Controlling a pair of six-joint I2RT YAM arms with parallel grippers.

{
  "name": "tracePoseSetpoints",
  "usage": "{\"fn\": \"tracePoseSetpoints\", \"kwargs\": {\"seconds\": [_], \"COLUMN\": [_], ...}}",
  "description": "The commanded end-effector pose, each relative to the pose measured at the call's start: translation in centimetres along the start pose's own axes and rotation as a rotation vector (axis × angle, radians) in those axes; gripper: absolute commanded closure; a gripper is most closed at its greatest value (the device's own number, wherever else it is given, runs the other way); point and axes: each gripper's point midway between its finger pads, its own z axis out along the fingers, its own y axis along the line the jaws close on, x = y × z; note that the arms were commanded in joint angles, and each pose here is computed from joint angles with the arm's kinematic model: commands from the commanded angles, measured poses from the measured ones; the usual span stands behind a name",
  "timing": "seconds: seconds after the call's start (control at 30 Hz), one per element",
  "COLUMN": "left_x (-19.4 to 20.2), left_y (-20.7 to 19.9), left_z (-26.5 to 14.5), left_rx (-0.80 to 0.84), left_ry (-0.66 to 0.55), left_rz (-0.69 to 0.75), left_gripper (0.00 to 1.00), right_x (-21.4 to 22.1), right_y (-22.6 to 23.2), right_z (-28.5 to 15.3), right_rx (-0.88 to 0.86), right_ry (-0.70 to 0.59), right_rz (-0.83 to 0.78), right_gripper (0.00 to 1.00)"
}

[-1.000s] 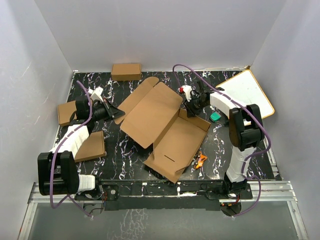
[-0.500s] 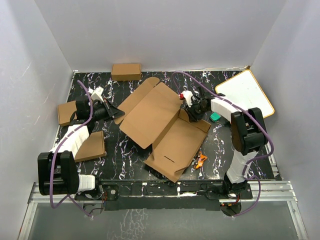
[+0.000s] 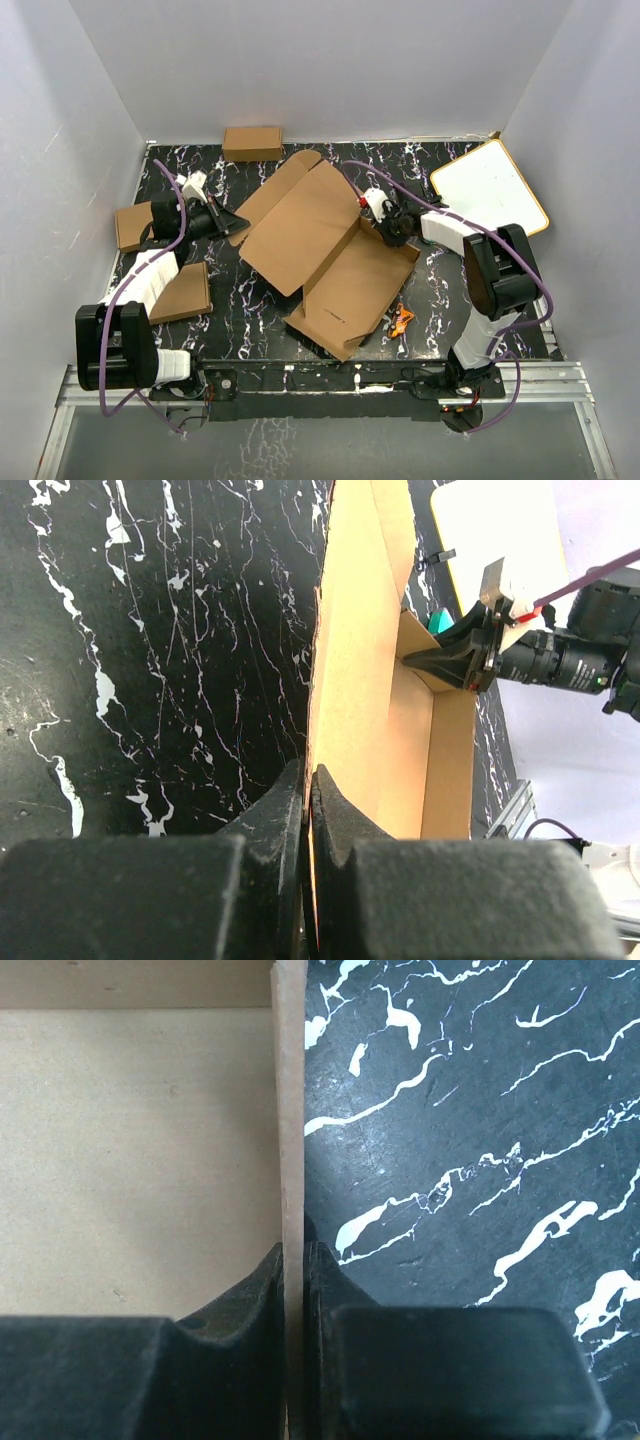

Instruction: Fold the paper box

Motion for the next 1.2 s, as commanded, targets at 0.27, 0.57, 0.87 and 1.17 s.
{"fn": "tracePoseSetpoints", "kwargs": {"seconds": [0.27, 0.57, 0.87, 1.17], "left_x": [-2.4, -3.0, -3.6, -4.1], "left_y": [-2.1, -2.5, -3.1, -3.3], "left_z": [-0.4, -0.5, -0.3, -0.1], "left_rx": [0.05, 0.055, 0.089, 0.102], "left_ry": [-0.058, -0.052, -0.05, -0.053], "left_rz": [0.062, 0.091, 0.111, 0.116], "left_gripper": [1.0, 1.0, 1.0, 1.0], "right_x": [-3.2, -5.7, -4.2, -3.0], "right_y": [-2.8, -1.7, -2.4, -3.5], "right_z": [-2.1, -4.8, -3.4, -1.8], "right_rx": [0.187, 0.105, 0.101, 0.147], "right_ry": [-0.067, -0.147, -0.103, -0.061], "right_rz": [-0.013, -0.014, -0.015, -0.015], "right_gripper": [0.77, 0.56, 0.55, 0.7]}}
